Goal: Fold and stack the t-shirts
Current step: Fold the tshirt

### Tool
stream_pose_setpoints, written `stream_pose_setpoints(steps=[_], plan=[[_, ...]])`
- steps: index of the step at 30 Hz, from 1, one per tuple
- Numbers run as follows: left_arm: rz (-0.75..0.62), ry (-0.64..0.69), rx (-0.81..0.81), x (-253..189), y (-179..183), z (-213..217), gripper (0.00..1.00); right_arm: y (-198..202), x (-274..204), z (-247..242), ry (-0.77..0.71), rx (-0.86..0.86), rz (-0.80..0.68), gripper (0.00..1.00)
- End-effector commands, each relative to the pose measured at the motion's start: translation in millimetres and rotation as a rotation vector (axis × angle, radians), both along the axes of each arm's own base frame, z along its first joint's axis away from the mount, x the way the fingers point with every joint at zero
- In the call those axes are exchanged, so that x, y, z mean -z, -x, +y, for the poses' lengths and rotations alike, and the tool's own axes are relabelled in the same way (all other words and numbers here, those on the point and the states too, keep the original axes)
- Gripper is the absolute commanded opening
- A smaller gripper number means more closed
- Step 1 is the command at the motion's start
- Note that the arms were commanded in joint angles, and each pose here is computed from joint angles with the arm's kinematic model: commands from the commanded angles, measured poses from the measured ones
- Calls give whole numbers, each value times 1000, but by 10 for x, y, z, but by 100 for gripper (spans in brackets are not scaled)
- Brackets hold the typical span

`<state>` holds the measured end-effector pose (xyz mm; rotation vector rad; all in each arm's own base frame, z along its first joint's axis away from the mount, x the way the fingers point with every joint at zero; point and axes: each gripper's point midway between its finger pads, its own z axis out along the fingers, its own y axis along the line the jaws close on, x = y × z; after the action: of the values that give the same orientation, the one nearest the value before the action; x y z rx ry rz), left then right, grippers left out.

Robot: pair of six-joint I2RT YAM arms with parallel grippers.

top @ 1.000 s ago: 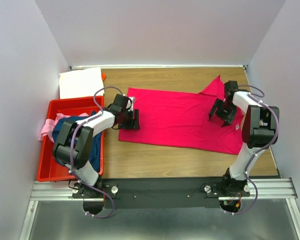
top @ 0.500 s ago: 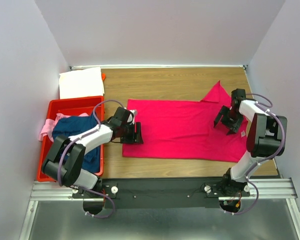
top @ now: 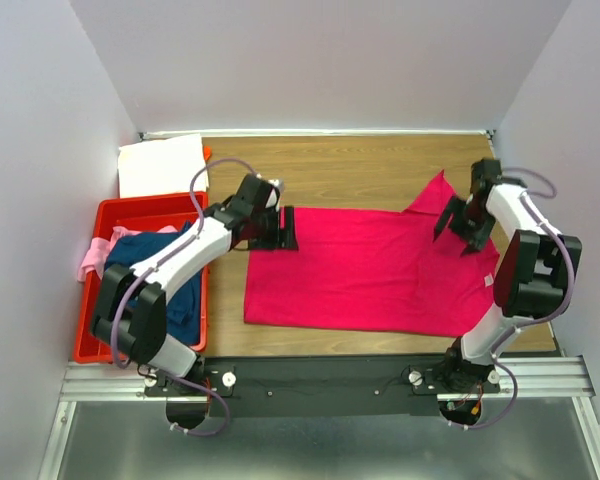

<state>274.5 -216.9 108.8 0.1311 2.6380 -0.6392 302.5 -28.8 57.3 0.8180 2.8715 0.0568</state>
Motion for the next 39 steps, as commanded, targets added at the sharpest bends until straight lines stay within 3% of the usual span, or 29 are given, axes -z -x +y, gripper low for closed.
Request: stream_pose_setpoints(steps=[1,8,17,24,39], plan=[[-73,-142,-27,-47,-401,224,78,-498,-374,-94,13,-16,-130,83],[-152,-199,-196,-50,-1266,631,73,-1354,-599,-135,-20,-25,-267,81],[-160,-282,-253,222,-2013,764,56,-1787,-699,-79,-80,-28,-344,81],[-115,-326,-264,532,-2113,873,49,-1755,-655,-37,-103,-21,-340,80],[-81,-265,-236,788,-2248,785,45,-1627,-512,35,-141,-8,-317,80]])
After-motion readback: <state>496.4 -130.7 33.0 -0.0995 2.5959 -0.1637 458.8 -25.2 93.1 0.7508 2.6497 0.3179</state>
